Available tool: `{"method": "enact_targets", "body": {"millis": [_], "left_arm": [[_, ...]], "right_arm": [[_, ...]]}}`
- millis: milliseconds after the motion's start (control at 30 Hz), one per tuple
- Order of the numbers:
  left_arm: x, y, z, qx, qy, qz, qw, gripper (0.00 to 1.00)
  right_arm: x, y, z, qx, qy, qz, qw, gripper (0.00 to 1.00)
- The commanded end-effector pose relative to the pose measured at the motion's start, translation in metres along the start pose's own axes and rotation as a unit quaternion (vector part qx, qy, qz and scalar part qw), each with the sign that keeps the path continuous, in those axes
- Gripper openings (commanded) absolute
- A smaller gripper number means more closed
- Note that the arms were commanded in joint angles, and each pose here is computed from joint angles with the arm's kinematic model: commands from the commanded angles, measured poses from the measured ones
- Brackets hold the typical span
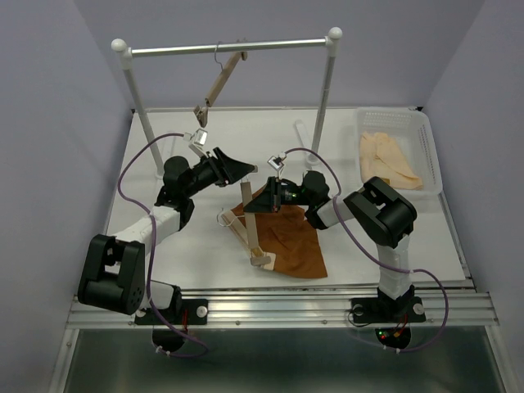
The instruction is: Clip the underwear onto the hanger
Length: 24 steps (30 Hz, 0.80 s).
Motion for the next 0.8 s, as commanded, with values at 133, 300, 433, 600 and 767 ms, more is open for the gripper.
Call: {"method": "enact_targets", "body": {"millis": [133,300,433,600,767], "left_arm": [[0.007,-0.021,-0.013,0.042,0.027,-0.02,0.999,0.66],[0.006,-0.015,-0.013,0.038,0.032,-0.01,0.999,0.66],[0.004,-0.012,-0.012,0.034,0.03,-0.007,0.999,0.66],[0.003,-0.014,-0.013,0.037,0.027,-0.014,0.999,0.6],[0.006,-0.015,-0.011,0.032,0.024,-0.013,0.999,0.14]], "right_arm": [[0.003,-0.009,0.026,-0.072,-0.05,-0.02,0.996,0.01],[0.004,-0.011,0.027,-0.075,-0.047,-0.026,0.996,0.01],[0.004,-0.013,0.026,-0.072,-0.039,-0.035,0.996,0.01],[0.003,-0.014,0.025,-0.071,-0.038,-0.038,0.996,0.01],[0.003,-0.013,0.023,-0.066,-0.036,-0.038,0.996,0.01]]}}
Point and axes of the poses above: each gripper's point midway between its finger pads, its own x axis out along the fingers, its own z axis along the line the jaws close on, y = z × x, the point moved 4 cm from there along -x, back along the fingers, and after that the axes turned 14 degrees about x, right-handed, at the moved point
